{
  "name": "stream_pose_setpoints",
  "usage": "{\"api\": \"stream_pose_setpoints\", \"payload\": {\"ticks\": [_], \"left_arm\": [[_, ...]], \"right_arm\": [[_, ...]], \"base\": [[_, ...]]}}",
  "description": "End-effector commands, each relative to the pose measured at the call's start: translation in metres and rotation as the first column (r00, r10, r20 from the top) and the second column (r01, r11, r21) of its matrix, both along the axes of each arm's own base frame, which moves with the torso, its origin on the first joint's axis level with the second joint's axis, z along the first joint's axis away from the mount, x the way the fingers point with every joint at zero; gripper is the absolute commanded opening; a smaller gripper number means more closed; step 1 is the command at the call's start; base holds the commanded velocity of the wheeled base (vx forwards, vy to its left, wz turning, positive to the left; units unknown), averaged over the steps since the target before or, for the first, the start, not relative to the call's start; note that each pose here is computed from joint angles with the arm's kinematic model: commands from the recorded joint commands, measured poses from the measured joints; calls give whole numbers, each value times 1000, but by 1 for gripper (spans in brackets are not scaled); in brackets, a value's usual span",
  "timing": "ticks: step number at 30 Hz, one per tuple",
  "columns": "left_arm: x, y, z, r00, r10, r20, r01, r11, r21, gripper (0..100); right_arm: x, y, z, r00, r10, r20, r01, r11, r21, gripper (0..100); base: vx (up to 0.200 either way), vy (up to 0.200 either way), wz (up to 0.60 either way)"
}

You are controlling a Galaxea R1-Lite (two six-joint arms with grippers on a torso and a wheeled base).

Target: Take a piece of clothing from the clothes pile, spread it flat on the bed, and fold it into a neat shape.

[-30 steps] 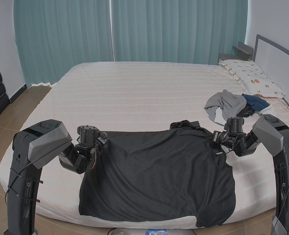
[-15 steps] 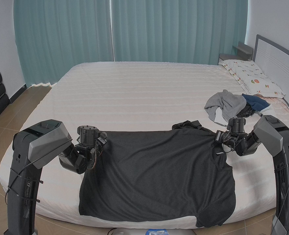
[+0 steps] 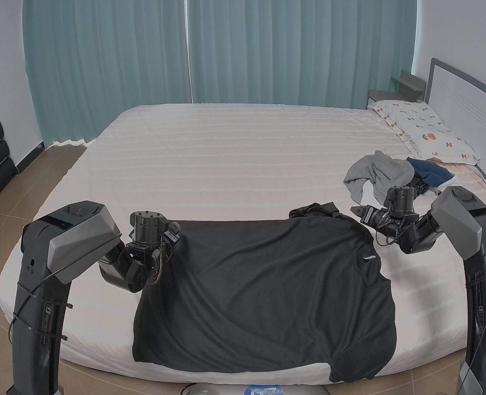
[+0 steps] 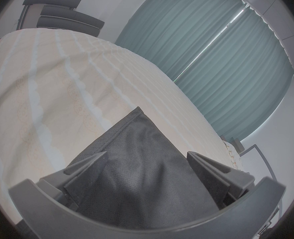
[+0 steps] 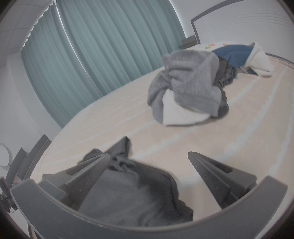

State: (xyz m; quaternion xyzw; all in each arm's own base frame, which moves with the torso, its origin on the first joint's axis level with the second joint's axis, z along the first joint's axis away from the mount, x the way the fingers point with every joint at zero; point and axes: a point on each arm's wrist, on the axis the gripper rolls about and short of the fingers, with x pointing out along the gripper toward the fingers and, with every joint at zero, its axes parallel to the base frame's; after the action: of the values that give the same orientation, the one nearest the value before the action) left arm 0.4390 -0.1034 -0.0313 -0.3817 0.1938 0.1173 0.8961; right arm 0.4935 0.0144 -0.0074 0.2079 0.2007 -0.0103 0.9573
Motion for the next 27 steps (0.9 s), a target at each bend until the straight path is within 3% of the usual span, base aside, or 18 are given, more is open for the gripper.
{"api": "stream_pose_setpoints", "payload": {"ticks": [1,6,14,27], "left_arm": [[0,0,-1,1000,0,-3,0,1000,0,100],[0,0,-2,1000,0,-5,0,1000,1,100],[-1,-1,-2,1000,-1,-6,1,1000,1,100],[-1,-1,-3,1000,-3,-9,3,1000,2,100]], "right_arm": [[8,5,28,998,11,66,-12,1000,8,100],[4,32,17,996,70,-52,-69,998,6,100],[27,31,-14,996,79,-46,-77,996,38,100],[32,32,-26,993,70,-95,-65,997,50,100]], "base": [[0,0,0],[0,0,0],[0,0,0],[0,0,0]]}}
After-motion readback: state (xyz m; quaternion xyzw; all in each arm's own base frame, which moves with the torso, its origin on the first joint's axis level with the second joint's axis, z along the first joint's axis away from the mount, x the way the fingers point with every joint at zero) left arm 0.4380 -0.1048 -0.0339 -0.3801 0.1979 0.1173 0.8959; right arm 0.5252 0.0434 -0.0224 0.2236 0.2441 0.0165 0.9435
